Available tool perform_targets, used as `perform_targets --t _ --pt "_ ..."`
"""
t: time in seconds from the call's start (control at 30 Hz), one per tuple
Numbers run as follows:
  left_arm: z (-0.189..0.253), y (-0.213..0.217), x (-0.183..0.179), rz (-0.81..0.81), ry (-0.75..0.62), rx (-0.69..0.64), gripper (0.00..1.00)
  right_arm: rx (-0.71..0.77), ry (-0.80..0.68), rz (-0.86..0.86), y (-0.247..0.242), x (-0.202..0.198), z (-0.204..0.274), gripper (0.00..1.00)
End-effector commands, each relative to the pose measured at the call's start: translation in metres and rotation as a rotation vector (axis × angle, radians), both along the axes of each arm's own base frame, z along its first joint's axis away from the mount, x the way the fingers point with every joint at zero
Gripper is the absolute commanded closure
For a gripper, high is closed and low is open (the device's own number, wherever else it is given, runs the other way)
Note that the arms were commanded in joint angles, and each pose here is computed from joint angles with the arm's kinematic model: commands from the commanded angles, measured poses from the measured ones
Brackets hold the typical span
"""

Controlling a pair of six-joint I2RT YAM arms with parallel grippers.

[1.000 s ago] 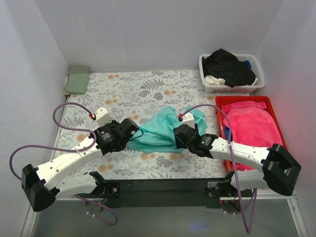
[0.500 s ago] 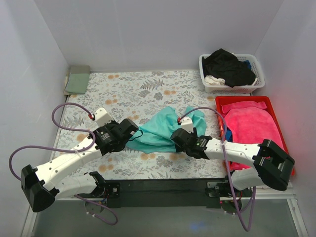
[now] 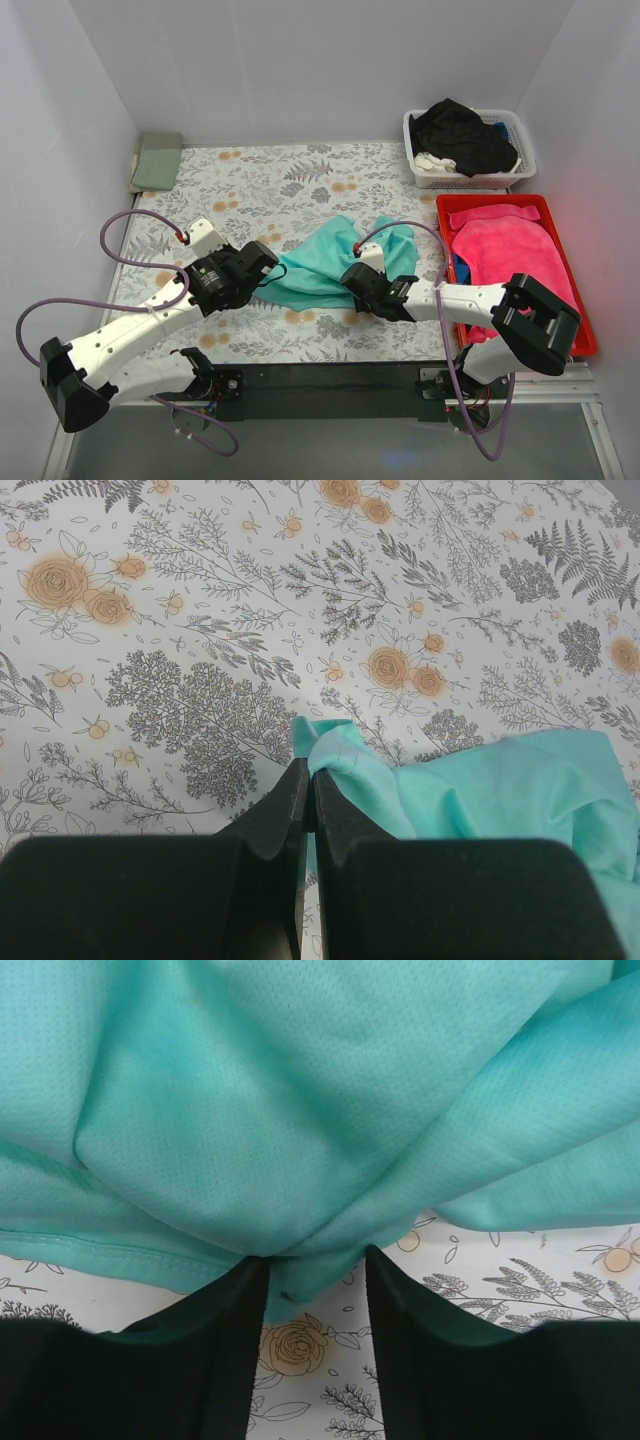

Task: Fold and stack the t-shirts
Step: Flatten out the tshirt

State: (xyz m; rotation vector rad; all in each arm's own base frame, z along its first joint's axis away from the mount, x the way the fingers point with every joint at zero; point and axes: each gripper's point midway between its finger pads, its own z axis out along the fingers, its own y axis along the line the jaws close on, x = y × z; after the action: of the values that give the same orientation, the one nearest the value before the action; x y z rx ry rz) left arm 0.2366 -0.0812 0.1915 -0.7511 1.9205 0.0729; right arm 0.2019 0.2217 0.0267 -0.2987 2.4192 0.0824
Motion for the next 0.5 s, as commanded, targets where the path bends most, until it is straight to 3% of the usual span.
perform_targets --t 0.0,0.2,0.27,0.33,0.47 --pt "0.014 0.009 0.003 0.08 -0.091 -0.053 1.0 0.037 0.035 0.002 0.01 -0.006 -0.009 0.53" --pt "0.028 0.012 0.004 0.083 -0.12 -0.053 1.0 0.04 0.082 0.013 0.009 -0.015 -0.019 0.6" --pt "0.033 0.012 0.005 0.079 -0.131 -0.052 1.0 0.042 0.091 0.012 0.007 -0.018 -0.021 0.73" --pt "0.039 0.013 0.005 0.075 -0.144 -0.054 1.0 0.049 0.098 0.014 0.007 -0.02 -0.019 0.98" --pt "0.056 0.017 0.006 0.076 -0.176 -0.05 1.0 0.049 0.058 -0.012 0.002 -0.014 -0.001 0.99"
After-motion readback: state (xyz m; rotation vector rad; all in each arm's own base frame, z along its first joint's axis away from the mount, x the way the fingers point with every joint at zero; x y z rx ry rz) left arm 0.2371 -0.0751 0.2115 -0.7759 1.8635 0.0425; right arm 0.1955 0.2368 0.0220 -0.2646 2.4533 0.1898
